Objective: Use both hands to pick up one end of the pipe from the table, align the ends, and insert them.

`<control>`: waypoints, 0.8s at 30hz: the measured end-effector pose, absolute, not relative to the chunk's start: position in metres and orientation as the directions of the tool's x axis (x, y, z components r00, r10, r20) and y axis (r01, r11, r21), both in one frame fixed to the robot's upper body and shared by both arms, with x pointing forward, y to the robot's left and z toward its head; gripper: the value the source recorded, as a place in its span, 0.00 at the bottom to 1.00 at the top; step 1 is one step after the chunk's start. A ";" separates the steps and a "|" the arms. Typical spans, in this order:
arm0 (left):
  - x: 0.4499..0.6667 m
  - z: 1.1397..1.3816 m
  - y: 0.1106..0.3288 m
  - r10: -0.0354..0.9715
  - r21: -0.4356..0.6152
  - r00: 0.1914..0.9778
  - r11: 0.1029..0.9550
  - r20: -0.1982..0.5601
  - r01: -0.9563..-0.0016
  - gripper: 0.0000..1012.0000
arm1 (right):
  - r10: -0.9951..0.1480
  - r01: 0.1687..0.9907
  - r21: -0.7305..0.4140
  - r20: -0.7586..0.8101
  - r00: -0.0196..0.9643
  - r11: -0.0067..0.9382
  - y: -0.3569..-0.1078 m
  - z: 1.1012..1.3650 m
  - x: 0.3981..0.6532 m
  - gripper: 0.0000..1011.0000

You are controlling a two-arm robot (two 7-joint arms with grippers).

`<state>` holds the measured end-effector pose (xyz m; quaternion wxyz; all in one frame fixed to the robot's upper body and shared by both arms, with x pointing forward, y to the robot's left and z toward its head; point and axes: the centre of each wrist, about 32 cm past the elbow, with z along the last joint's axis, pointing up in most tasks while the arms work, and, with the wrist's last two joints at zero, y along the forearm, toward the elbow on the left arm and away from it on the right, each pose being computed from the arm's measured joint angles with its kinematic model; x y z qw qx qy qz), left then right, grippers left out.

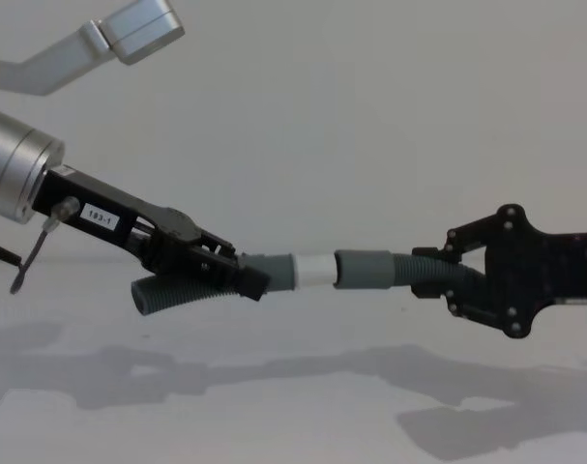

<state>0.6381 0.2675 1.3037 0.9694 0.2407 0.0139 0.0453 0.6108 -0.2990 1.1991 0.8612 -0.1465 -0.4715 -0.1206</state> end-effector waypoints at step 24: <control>0.638 1.304 0.268 0.094 0.468 0.996 0.880 -0.005 -0.081 0.33 | -0.072 0.342 -0.135 0.845 0.530 0.930 -0.299 1.203 0.610 0.22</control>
